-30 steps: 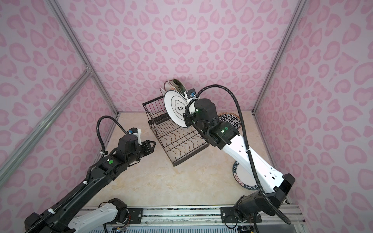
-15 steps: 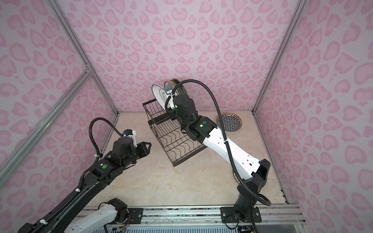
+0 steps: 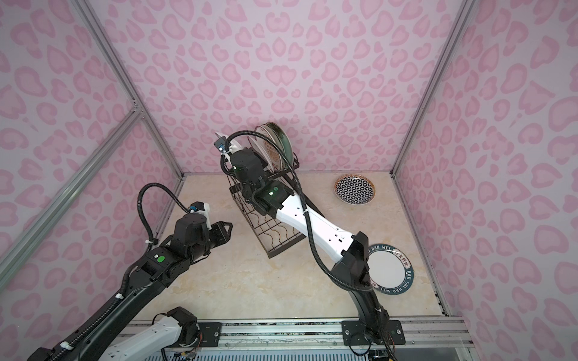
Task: Load plates into a dish rack
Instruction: Place the plate on the dish rack.
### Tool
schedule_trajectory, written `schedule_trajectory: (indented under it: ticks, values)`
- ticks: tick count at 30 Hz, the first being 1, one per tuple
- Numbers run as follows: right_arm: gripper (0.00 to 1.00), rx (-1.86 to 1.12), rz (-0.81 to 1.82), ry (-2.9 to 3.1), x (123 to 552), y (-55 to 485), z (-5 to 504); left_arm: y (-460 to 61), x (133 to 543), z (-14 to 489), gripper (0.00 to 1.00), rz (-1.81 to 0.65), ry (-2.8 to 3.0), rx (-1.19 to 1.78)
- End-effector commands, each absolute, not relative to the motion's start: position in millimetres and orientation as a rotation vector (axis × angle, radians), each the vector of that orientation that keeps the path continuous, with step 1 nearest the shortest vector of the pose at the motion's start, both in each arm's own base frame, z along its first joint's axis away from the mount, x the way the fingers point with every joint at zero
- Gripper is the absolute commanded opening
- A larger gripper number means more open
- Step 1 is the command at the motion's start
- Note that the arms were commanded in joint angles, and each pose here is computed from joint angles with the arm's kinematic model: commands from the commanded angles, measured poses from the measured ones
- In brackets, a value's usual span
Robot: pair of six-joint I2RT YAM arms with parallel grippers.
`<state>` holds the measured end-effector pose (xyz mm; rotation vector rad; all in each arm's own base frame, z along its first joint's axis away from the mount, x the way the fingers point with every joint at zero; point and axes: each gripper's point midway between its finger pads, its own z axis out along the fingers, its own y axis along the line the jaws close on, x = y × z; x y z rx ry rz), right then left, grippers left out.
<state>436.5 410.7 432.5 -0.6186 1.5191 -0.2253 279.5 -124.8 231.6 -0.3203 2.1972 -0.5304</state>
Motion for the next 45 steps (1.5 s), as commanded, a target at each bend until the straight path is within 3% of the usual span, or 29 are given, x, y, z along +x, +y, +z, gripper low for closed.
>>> schedule_trajectory:
  ticks: [1, 23, 45]
  values:
    - [0.0, -0.554, -0.303, 1.488, 447.2, 407.8, 442.4, -120.7, 279.3, 229.5, 0.42, -0.499, 2.201, -0.315]
    - [0.0, -0.519, -0.37, 1.536, 498.9, 399.9, 401.8, -121.5, 282.9, 227.4, 0.43, -0.504, 2.215, -0.311]
    - [0.0, -0.514, -0.343, 1.592, 513.9, 398.7, 375.0, -121.3, 286.2, 224.3, 0.42, -0.502, 2.225, -0.31]
